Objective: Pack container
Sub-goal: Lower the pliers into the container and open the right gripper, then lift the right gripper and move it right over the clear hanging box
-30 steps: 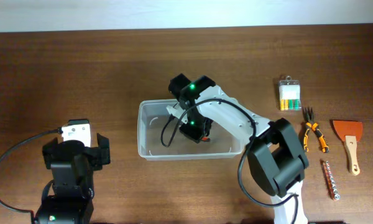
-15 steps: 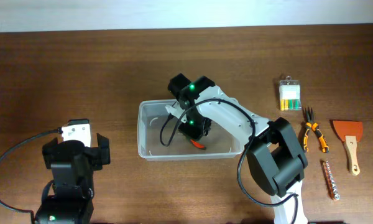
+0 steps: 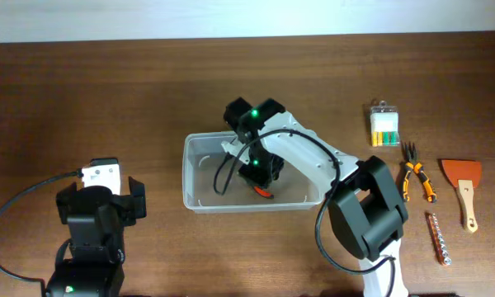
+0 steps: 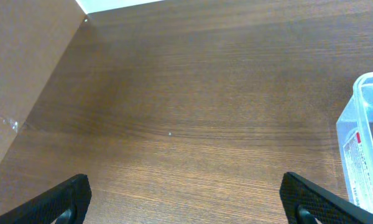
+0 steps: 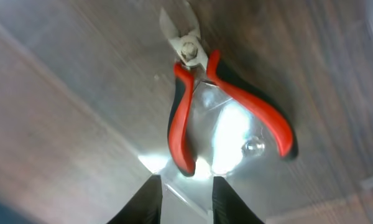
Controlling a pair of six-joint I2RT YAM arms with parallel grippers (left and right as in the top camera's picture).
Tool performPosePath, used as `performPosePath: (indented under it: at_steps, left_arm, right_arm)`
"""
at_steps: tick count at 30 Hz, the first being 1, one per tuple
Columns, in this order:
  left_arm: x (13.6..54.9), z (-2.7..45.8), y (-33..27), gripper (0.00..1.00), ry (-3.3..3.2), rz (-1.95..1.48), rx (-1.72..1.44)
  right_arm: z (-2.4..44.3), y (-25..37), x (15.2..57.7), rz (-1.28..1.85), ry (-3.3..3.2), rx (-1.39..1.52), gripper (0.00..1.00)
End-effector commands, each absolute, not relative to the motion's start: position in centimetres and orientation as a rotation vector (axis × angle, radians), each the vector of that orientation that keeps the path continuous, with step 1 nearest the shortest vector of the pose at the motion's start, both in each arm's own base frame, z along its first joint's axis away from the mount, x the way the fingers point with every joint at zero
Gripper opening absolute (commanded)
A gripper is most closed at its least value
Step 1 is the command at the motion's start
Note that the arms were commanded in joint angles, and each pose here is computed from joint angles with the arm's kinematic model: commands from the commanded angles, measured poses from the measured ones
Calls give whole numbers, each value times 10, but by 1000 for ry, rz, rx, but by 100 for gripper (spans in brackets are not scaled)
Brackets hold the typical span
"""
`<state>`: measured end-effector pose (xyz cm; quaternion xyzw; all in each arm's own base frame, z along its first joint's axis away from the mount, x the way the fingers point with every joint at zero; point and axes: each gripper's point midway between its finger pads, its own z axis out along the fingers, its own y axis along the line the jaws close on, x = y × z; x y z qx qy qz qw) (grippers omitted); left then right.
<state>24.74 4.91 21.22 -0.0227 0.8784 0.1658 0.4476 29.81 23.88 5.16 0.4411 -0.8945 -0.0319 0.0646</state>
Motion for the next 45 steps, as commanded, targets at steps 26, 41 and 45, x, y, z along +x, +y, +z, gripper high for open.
performPosePath:
  at_steps: [26,41,45]
  left_arm:
    - [248,222,49,99,2155,421,-43]
    - [248,222,49,99,2155,421,-43]
    - [248,222,49,99,2155,421,-43]
  right_arm:
    - [255,232,352,-205,-3133,1291,99]
    - [331,93,372,-31,-3541,676,99]
    - [340,28,370,53,-3607,362,99]
